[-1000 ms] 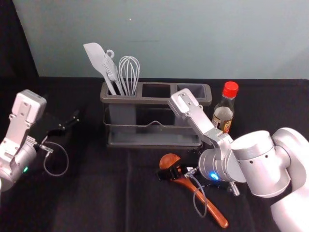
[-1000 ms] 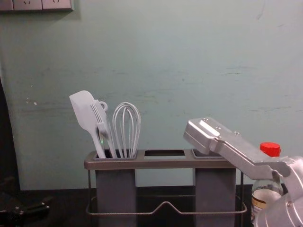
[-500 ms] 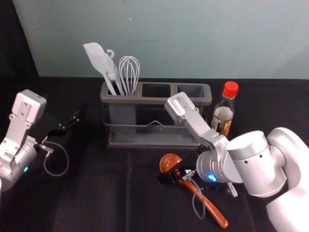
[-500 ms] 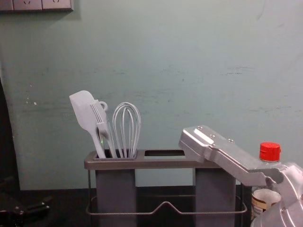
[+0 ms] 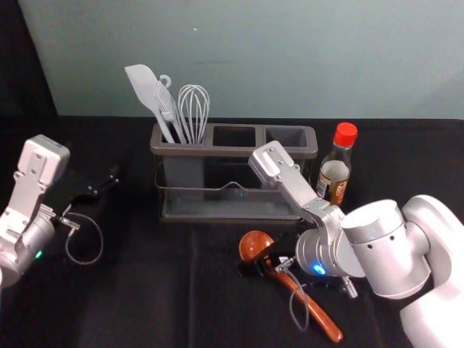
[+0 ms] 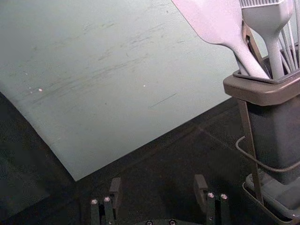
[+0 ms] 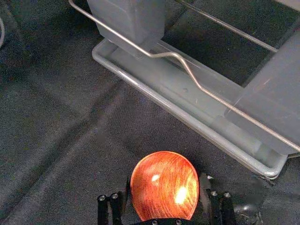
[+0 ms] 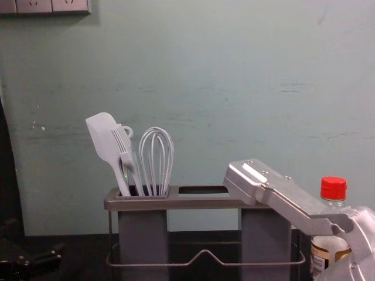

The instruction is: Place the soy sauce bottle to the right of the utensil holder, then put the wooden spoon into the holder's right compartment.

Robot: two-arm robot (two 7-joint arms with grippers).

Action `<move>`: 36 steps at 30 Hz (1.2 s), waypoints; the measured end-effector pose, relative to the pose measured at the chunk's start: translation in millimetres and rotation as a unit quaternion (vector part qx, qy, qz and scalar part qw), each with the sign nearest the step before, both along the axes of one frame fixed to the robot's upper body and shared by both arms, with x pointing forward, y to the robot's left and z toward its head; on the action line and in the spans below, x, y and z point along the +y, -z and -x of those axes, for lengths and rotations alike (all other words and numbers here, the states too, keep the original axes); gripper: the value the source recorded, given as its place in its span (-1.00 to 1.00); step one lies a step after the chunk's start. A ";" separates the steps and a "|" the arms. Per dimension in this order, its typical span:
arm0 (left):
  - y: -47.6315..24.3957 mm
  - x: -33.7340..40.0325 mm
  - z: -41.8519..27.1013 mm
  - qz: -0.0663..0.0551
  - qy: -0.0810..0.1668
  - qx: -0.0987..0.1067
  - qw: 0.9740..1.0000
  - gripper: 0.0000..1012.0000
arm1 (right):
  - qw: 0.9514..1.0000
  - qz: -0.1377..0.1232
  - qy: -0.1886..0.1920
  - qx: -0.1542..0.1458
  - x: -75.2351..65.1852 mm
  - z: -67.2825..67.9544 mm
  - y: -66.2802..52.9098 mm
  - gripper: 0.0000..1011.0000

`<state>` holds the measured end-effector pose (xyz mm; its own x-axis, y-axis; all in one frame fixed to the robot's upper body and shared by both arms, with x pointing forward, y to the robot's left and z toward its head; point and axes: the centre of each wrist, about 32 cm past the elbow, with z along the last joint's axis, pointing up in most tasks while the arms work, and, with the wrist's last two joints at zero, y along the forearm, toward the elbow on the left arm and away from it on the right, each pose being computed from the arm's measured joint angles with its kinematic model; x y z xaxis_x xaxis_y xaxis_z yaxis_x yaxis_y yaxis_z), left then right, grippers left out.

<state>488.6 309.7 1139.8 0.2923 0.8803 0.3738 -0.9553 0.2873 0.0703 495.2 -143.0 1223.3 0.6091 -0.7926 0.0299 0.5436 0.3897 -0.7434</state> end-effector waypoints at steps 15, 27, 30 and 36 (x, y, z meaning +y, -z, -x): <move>0.0 0.0 0.0 0.000 0.000 0.000 1.000 0.98 | 1.000 -0.014 -0.003 -0.028 -13.6 24.1 -24.4 0.66; 0.0 0.0 0.0 0.000 0.000 0.000 1.000 0.98 | 0.993 -0.039 0.008 -0.111 -53.0 66.5 -37.8 0.66; 0.0 0.0 0.0 0.000 0.000 0.000 1.000 0.98 | 0.988 -0.050 0.012 -0.147 -62.5 78.5 -35.6 0.66; 0.0 0.0 0.0 0.000 0.000 0.000 1.000 0.98 | 0.966 -0.081 0.001 -0.246 -80.4 100.5 -26.2 0.66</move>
<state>488.6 309.7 1139.8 0.2923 0.8803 0.3737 -0.9553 0.2873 0.0703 394.8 -223.4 1249.4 0.5506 -0.8129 0.1901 0.8168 0.4776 -0.3236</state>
